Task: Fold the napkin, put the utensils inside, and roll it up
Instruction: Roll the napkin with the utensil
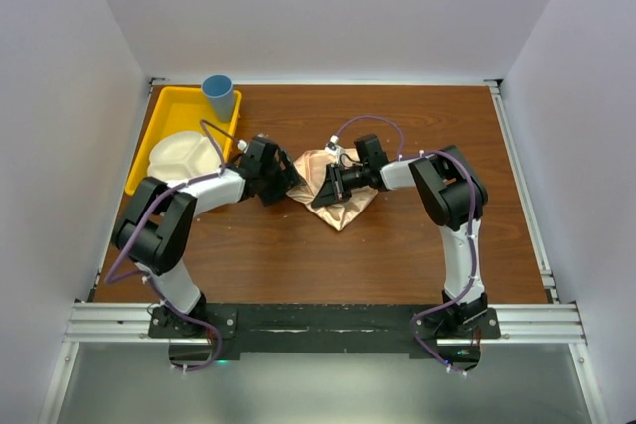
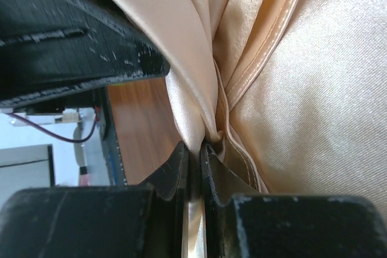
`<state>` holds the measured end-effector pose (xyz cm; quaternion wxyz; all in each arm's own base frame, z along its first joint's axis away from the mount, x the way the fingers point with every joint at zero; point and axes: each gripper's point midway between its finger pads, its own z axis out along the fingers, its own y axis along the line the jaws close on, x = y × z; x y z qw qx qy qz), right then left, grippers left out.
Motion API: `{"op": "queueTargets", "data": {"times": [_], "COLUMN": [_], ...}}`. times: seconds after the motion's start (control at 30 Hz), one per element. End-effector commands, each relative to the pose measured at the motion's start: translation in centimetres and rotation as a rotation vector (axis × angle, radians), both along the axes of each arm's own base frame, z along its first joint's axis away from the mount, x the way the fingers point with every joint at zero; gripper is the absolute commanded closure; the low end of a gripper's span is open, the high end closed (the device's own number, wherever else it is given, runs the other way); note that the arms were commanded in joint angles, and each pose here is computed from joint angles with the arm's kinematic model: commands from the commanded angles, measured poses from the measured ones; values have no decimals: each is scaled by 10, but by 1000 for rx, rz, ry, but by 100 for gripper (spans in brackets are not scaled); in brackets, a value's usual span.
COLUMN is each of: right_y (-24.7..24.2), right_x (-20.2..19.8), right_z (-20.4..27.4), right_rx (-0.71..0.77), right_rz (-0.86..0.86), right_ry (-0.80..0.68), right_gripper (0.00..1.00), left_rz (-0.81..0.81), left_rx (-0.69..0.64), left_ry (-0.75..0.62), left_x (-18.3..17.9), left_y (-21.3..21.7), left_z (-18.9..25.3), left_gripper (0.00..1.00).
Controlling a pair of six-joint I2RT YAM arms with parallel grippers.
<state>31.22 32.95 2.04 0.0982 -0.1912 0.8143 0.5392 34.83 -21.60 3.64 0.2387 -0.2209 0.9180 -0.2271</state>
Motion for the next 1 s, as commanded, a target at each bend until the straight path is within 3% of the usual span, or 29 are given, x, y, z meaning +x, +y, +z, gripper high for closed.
{"op": "queueTargets", "data": {"times": [0.0,0.13,0.33,0.53,0.57,0.73,0.97], "right_y": [-9,-10,-9,-20,-22,-31,-35], "right_x": [-25,-24,-22,-16,-14,-9,4], "right_z": [-32,-34,-34,-39,-39,-27,14], "right_rx": [-70,-79,-83,-195,-221,-334,-517], "right_rz": [-1,-1,5,17,17,21,-52], "right_ry": [138,137,132,61,44,-48,-348], "right_gripper": [100,100,100,97,96,76,34], "left_rz": [102,124,134,108,105,81,95], "left_rx": [-40,-40,38,79,82,74,178], "left_ry": [60,103,79,24,28,86,212], "left_x": [4,1,1,4,4,-4,-14], "left_y": [-5,-5,5,12,12,5,5], "left_z": [-14,-25,-33,-22,-21,-12,-3], "left_gripper": [20,26,47,85,97,100,100]}}
